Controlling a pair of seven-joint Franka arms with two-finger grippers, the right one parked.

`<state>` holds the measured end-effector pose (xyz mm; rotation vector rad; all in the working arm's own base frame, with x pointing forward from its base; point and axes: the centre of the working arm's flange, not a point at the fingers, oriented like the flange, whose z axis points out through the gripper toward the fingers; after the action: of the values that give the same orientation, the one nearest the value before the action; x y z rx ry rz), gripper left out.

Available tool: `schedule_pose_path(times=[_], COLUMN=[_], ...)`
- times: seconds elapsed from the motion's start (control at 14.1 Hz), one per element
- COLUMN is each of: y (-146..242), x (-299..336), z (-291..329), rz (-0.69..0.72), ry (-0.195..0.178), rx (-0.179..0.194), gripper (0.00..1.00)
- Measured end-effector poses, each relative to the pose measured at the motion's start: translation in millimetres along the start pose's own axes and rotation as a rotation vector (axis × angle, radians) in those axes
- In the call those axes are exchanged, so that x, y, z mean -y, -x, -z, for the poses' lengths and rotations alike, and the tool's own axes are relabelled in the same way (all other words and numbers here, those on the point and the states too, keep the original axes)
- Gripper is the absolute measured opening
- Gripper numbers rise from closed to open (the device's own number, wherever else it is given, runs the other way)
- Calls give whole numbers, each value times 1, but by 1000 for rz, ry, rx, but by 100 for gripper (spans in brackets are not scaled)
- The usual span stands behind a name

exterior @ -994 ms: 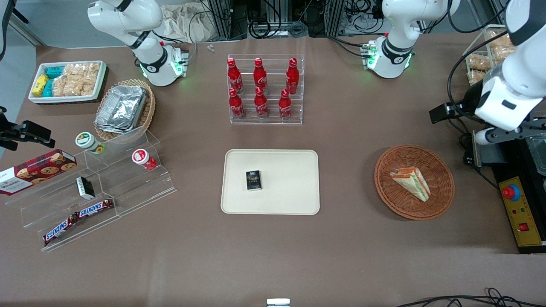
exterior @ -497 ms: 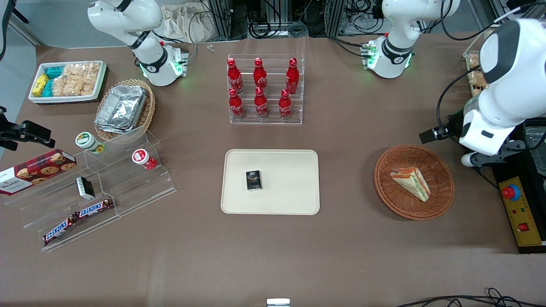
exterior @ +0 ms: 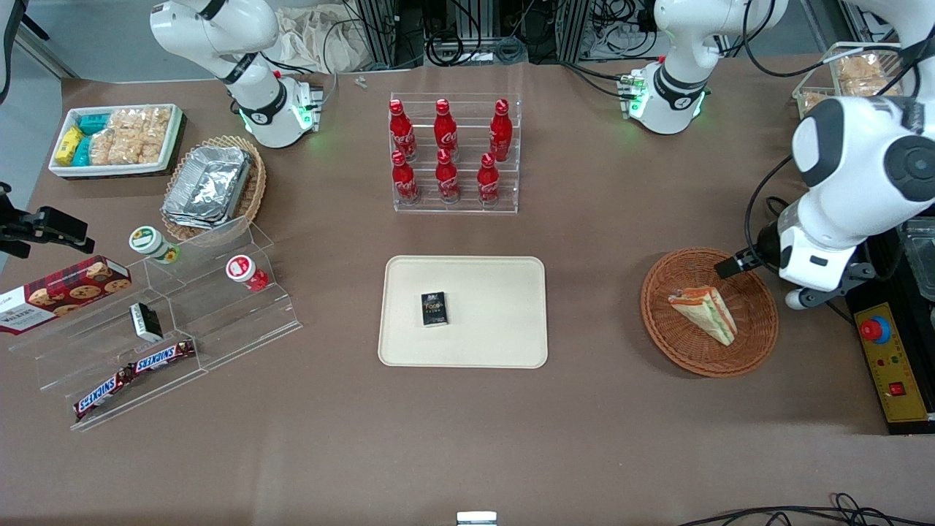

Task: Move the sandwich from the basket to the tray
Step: 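Lower the left gripper and close it on the sandwich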

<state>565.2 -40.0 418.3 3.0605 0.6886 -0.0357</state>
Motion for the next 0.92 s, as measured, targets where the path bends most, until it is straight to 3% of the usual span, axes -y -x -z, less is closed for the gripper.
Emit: schedule_pose_path(times=[0.92], y=[-22], x=[-10], z=[-130], rz=[257], ry=[-10], rx=[25], gripper=[100])
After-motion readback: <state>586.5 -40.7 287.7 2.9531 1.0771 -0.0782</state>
